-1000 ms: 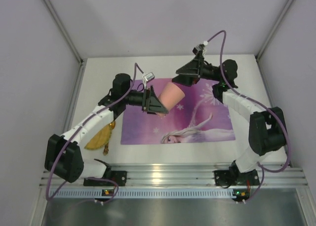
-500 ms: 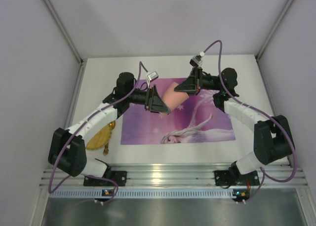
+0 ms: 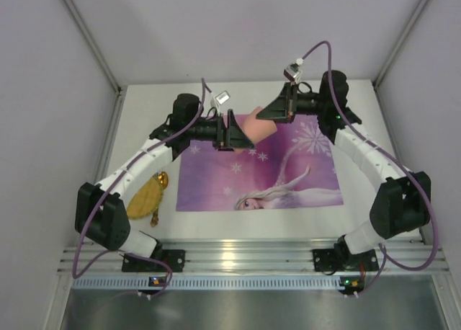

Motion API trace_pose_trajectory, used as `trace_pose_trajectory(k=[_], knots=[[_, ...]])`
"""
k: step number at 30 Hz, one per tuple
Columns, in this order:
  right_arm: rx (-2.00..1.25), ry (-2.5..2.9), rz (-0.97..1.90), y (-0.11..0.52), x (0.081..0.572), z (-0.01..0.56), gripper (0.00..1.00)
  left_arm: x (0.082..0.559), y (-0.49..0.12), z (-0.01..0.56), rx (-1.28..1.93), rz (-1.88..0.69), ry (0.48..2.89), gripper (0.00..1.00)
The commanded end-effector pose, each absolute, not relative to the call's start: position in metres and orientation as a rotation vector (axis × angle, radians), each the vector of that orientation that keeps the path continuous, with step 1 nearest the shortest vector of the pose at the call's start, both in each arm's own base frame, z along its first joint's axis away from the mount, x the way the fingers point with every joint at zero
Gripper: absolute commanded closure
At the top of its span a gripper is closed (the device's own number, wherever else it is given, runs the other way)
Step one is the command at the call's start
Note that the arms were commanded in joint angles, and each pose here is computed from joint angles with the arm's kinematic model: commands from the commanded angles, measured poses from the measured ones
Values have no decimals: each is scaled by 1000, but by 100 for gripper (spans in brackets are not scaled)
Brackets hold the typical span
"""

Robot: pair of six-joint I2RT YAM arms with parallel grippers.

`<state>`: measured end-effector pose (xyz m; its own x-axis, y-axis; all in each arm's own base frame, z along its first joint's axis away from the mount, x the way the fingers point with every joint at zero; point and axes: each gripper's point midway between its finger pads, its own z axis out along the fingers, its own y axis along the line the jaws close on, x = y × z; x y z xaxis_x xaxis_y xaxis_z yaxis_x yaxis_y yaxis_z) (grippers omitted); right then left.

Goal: Set the dinner table for one person

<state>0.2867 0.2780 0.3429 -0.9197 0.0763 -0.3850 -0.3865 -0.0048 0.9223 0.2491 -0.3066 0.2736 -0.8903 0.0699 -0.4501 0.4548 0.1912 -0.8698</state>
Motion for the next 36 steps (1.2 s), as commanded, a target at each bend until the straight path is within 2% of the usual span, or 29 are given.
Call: trace_pose_trajectory(k=[1, 2, 3, 6, 8, 16, 29, 36], knots=[[-376, 2044, 1567, 257, 314, 354, 100, 301, -282, 257, 271, -1276, 2241, 2], [-397, 2167, 1445, 248, 312, 330, 100, 310, -271, 254, 212, -1203, 2247, 2], [-368, 2193, 1303, 242, 336, 329, 100, 315, -259, 248, 139, -1127, 2284, 2], [-264, 2373, 993, 213, 362, 289, 100, 346, -202, 232, -128, -780, 2283, 2], [-214, 2403, 893, 198, 372, 282, 100, 349, -164, 218, -262, -655, 2312, 2], [68, 2515, 183, 107, 418, 214, 100, 339, -83, 197, -429, -223, 2332, 2], [331, 2330, 37, 74, 498, 177, 100, 312, -50, 187, -462, -36, 2315, 2], [378, 2248, 81, 78, 488, 149, 100, 301, -40, 178, -515, -19, 2318, 2]])
